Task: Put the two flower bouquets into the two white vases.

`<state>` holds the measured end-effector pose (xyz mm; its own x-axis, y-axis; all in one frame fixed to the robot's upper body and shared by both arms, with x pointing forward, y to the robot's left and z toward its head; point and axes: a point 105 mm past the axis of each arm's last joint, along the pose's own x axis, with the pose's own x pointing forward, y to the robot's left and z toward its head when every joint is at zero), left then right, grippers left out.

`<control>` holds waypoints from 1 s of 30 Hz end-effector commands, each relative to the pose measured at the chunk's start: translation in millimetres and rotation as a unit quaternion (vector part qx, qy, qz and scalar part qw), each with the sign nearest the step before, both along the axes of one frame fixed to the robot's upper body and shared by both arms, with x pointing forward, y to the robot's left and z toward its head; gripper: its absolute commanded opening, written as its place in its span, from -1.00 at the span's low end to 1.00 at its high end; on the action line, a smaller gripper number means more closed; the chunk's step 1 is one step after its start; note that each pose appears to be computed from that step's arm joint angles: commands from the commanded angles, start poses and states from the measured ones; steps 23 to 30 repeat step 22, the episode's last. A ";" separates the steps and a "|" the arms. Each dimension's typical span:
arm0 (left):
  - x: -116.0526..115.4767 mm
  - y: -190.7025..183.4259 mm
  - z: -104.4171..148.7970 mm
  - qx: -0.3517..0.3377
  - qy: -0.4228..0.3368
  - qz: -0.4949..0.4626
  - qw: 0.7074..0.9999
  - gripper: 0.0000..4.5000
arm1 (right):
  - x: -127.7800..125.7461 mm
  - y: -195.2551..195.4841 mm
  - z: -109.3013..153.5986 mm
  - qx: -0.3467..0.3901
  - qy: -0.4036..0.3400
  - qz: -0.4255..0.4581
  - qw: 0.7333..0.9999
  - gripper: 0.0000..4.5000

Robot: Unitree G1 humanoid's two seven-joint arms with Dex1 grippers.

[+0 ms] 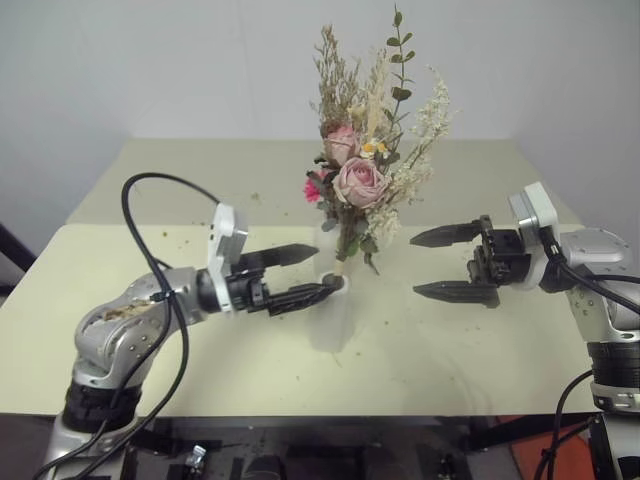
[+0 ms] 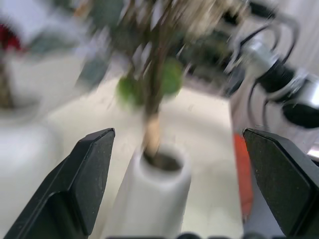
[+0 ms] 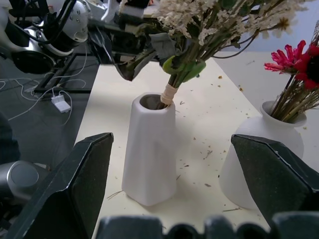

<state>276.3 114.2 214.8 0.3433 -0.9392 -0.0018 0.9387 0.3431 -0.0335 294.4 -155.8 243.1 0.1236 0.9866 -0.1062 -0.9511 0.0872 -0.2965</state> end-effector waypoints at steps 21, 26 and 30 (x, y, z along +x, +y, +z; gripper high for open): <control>-35.1 91.0 25.6 0.056 -0.054 0.140 0.987 0.99 | -1.3 -34.5 -0.7 -0.015 0.001 -0.088 0.996 1.00; -35.6 90.4 25.6 0.055 -0.054 0.140 0.987 0.99 | -1.0 -35.5 -0.9 -0.015 0.001 -0.092 0.996 1.00; -35.6 90.4 25.6 0.055 -0.054 0.140 0.987 0.99 | -1.0 -35.5 -0.9 -0.015 0.001 -0.092 0.996 1.00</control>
